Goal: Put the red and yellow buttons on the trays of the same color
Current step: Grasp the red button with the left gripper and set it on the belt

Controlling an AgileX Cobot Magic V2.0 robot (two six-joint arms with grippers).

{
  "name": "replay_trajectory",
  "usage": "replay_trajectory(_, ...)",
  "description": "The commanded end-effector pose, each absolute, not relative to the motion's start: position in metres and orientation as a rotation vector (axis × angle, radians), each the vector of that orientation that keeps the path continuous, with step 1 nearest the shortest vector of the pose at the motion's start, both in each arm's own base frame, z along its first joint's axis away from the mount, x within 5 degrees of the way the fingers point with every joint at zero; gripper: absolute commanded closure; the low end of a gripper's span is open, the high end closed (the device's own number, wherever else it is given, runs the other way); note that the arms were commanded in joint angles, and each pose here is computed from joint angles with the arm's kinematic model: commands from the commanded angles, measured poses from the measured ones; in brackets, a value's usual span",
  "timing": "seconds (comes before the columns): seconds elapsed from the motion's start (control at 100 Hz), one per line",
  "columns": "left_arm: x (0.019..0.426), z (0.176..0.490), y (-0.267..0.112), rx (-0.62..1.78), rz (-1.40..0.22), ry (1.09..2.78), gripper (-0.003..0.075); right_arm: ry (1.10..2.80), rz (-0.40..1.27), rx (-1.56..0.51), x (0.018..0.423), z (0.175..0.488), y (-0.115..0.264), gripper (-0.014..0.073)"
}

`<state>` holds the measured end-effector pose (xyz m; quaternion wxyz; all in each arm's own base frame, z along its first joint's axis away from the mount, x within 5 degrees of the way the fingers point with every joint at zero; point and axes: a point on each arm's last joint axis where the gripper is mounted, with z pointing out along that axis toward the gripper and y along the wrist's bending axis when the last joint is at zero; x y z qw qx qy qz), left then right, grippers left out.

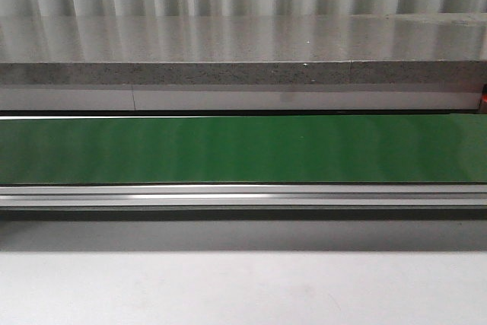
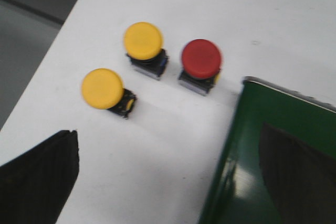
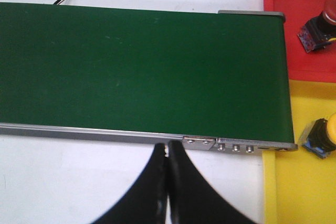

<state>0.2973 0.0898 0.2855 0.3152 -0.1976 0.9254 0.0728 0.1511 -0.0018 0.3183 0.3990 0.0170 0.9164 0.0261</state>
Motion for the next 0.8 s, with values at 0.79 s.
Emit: replay_trajectory(0.79, 0.362, 0.216, 0.173, -0.76, 0.2, 2.461, 0.0081, 2.233, 0.057, 0.033, 0.154, 0.331, -0.002, 0.0662)
